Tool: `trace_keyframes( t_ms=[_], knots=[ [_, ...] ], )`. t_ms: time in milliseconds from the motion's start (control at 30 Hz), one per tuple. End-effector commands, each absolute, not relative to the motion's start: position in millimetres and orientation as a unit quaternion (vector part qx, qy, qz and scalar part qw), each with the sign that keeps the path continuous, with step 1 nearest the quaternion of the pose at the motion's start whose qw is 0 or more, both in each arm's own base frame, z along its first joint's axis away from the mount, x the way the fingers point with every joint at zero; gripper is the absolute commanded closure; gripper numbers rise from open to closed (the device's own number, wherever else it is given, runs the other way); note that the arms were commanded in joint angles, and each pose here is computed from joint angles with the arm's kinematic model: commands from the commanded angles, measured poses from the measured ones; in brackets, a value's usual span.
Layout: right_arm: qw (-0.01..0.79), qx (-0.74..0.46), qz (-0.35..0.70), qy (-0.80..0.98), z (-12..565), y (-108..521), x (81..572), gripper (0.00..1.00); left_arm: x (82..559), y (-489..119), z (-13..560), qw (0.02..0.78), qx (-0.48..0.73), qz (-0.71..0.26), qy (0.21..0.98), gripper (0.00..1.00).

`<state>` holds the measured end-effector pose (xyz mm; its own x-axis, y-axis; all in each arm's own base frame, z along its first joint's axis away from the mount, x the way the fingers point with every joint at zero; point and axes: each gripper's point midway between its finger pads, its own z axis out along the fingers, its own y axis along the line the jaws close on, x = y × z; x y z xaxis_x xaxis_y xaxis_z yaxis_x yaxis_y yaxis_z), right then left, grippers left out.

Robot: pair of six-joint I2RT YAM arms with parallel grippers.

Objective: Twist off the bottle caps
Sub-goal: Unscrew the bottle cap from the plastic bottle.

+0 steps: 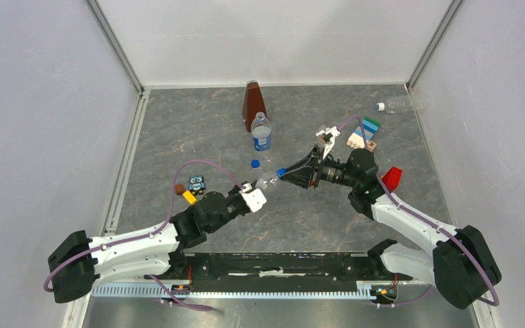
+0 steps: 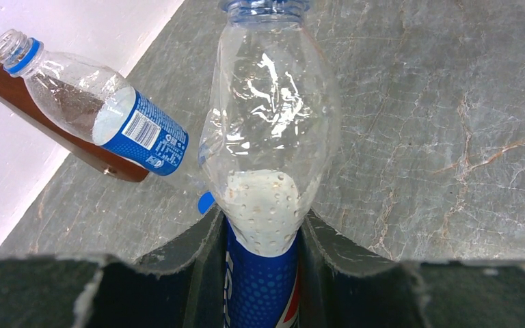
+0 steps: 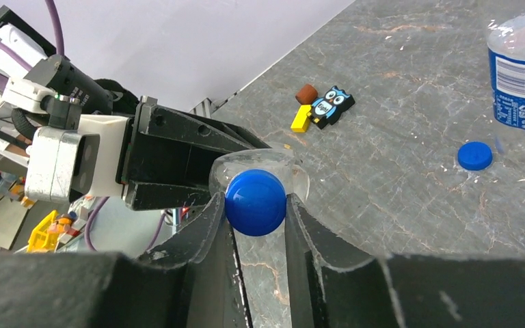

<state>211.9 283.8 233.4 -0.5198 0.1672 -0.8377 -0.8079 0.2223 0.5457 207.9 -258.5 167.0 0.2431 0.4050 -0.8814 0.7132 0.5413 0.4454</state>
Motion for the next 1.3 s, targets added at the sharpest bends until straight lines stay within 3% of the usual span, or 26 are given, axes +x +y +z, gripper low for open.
trace_keyframes(
  t_ms=[0, 200, 300, 467, 767, 900, 967, 1267],
  knots=[
    [0.467, -0.280, 0.566, 0.619, 256, 285, 214, 0.81, 210, -262, 179, 0.660, 0.459, -0.118, 0.583, 0.95],
    [0.493, -0.368, 0.513, 0.599, 239, 279, 204, 0.89, 197, -268, 188, 0.643, 0.446, -0.180, 0.596, 0.97],
    [0.500, -0.432, 0.494, 0.565, 228, 273, 187, 0.91, 186, -278, 190, 0.607, 0.460, -0.259, 0.593, 0.98],
    [0.510, -0.519, 0.482, 0.488, 216, 264, 153, 0.91, 167, -286, 198, 0.535, 0.477, -0.392, 0.577, 0.96],
    [0.529, -0.570, 0.446, 0.442, 209, 252, 135, 0.91, 138, -294, 197, 0.414, 0.526, -0.499, 0.550, 0.92],
    [0.543, -0.549, 0.435, 0.463, 217, 254, 148, 0.83, 146, -293, 196, 0.432, 0.520, -0.479, 0.560, 0.91],
    [0.555, -0.519, 0.425, 0.491, 221, 254, 162, 0.71, 156, -289, 193, 0.452, 0.509, -0.453, 0.576, 0.90],
    [0.555, -0.443, 0.442, 0.548, 240, 258, 185, 0.38, 181, -267, 173, 0.479, 0.484, -0.365, 0.635, 0.90]
  ],
)
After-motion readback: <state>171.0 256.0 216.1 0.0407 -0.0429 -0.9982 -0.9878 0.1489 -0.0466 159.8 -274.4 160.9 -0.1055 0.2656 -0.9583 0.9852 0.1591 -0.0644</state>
